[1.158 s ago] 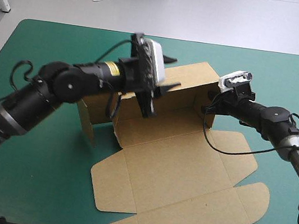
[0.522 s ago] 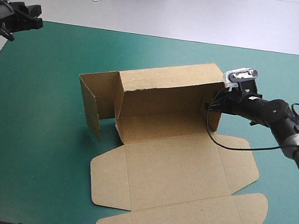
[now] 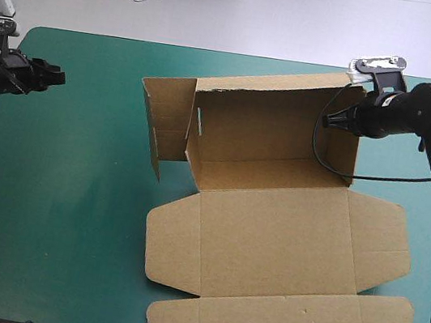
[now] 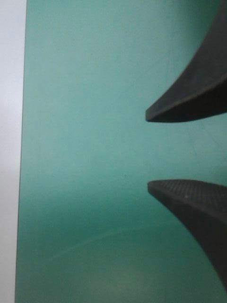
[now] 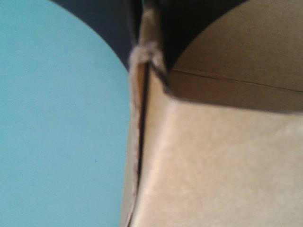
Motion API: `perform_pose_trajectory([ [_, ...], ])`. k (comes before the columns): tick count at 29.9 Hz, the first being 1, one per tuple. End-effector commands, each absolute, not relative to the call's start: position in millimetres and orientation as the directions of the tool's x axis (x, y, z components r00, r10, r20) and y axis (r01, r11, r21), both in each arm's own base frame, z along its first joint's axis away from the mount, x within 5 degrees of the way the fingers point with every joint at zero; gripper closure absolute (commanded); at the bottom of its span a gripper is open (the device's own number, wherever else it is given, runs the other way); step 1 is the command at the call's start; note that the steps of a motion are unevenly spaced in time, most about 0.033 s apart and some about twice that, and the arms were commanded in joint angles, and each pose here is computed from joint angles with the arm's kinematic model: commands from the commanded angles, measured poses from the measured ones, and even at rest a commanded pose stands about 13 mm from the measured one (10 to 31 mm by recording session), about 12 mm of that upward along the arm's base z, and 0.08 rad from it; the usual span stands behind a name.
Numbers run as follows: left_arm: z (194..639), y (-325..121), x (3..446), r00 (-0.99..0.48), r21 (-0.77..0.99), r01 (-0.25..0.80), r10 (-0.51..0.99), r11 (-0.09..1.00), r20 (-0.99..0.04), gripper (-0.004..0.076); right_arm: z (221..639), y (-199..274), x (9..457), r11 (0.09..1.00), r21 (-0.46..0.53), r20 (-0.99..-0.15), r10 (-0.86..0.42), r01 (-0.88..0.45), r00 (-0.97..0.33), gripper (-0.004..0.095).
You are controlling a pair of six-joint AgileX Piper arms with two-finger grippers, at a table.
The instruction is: Fold the box
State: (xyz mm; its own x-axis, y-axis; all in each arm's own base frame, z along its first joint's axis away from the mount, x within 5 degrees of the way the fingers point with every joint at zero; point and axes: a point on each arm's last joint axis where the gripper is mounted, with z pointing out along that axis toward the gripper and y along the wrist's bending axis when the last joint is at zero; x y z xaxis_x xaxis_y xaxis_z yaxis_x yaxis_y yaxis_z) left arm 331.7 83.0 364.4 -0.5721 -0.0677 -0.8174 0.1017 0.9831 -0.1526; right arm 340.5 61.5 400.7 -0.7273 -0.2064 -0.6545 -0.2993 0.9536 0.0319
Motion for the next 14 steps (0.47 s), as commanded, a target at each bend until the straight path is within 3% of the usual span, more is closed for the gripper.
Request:
perform_pose_trajectory([
  [1,384,83,323,-0.530,-0.138,0.058,-0.087,0.989,-0.843,0.0439,414,59,342,0.961,0.025,-0.615,-0.204,-0.277,-0.762,0.0911],
  [8,377,88,319,-0.600,-0.098,0.011,-0.071,0.995,-0.797,0.0439,377,63,379,0.965,0.034,-0.487,-0.213,-0.262,-0.847,0.0911],
  [14,377,86,319,-0.599,-0.102,0.016,-0.072,0.995,-0.798,0.0439,366,66,399,0.966,0.038,-0.509,-0.203,-0.257,-0.836,0.0897],
])
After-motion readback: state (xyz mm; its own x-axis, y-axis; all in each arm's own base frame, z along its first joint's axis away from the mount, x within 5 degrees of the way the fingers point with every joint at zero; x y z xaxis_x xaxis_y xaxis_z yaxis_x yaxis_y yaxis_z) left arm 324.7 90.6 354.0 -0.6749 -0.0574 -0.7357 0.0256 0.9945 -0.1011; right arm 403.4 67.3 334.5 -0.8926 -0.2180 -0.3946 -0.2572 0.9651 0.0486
